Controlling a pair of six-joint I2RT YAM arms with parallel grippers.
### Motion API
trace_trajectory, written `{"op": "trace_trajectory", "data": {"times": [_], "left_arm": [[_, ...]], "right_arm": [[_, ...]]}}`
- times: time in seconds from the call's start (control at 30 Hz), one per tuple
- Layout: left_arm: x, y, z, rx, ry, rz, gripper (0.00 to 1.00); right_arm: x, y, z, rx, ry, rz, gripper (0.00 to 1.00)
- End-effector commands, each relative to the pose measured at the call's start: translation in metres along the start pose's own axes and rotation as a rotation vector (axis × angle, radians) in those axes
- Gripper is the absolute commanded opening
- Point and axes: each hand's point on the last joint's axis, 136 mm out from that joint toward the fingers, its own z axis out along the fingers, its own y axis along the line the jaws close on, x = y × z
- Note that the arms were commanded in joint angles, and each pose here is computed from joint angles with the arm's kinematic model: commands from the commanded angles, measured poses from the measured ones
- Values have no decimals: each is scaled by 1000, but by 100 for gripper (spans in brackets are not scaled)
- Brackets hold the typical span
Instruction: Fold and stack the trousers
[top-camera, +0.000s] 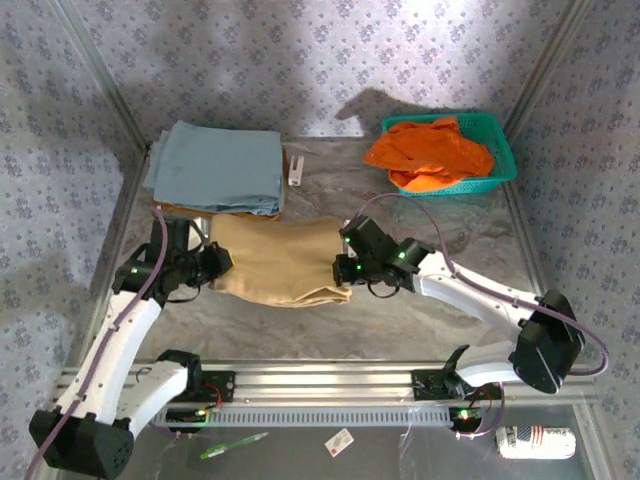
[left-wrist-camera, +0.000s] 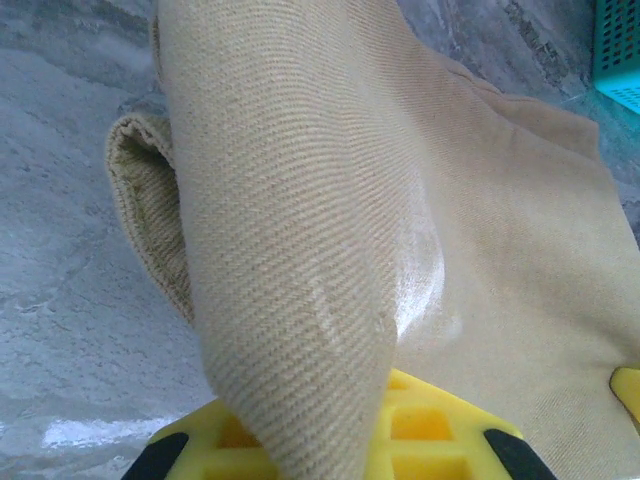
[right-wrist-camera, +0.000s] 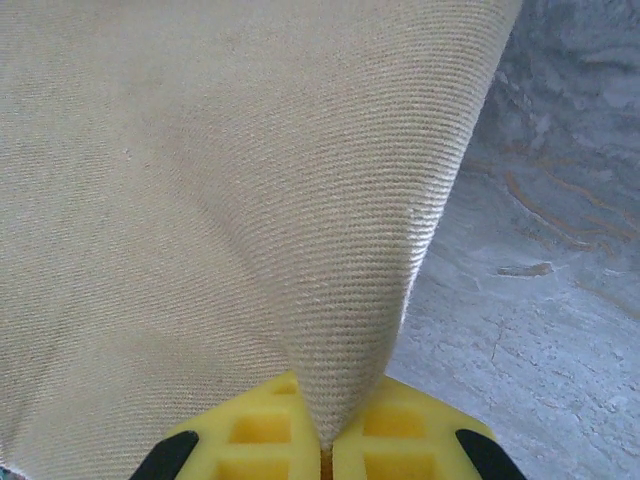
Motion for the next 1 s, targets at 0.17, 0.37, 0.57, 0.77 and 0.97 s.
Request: {"op": "trace_trajectory", "data": {"times": [0.17, 0.37, 0.57, 0.77, 0.97], "left_arm": [[-54, -14, -47, -78, -212, 117, 0], [-104, -26, -51, -139, -288, 181, 0], [-165, -36, -61, -189, -415, 208, 0], [-221, -28, -52, -260, -474, 221, 0], [-274, -5, -35, -291, -546, 173, 0]], "right_arm": [[-42, 21, -38, 37, -131, 5, 0], [-83, 40, -44, 34, -206, -15, 0], [-131, 51, -34, 28, -262, -33, 0], [-192, 57, -13, -17, -306, -27, 0], [-237, 54, 25, -37, -294, -27, 0]]}}
